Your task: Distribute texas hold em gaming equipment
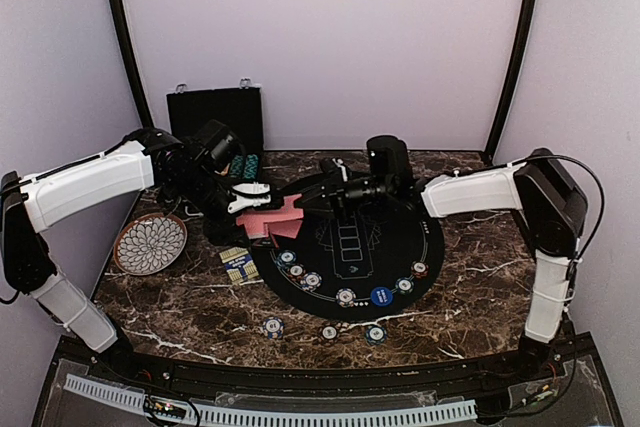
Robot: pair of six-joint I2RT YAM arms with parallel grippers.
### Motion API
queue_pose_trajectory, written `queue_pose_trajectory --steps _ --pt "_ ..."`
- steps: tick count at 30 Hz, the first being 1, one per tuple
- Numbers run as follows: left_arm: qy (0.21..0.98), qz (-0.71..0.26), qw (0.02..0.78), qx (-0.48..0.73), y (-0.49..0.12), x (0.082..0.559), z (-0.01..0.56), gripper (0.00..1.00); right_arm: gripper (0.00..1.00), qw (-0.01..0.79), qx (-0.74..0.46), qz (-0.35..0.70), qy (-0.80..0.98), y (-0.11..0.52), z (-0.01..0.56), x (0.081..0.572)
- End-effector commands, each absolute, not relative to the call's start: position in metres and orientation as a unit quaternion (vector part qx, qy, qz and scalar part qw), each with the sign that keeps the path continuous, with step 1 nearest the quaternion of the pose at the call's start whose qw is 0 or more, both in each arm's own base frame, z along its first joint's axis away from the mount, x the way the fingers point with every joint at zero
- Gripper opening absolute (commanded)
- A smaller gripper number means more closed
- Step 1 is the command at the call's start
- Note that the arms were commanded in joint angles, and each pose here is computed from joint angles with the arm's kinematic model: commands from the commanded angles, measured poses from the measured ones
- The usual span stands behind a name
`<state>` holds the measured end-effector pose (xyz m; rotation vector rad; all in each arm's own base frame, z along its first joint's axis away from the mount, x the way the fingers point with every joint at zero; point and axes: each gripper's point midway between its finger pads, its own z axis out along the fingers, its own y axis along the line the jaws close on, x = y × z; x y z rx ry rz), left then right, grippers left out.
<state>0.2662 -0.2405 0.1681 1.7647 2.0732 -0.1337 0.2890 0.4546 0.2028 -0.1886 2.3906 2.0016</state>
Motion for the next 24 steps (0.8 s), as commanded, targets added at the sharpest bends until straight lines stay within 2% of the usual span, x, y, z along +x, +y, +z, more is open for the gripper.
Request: queue_pose_trajectory --steps 1,8,15,24 --pt "0.746 -0.044 0.206 0.632 -0.236 0.265 0.174 0.16 0.00 0.070 -0.056 0.650 0.755 0.417 0.233 0.326" --pt "0.748 -0.043 0.200 0.632 -0.234 0.263 0.171 0.15 0.00 0.125 -0.013 0.609 0.783 0.358 0.215 0.403" --pt "0.748 -0.047 0.200 0.631 -0.234 0.262 0.173 0.15 0.00 0.169 0.019 0.531 0.830 0.327 0.181 0.478" --pt "0.747 -0.051 0.201 0.632 -0.235 0.260 0.175 0.15 0.00 0.167 0.029 0.488 0.856 0.330 0.140 0.526"
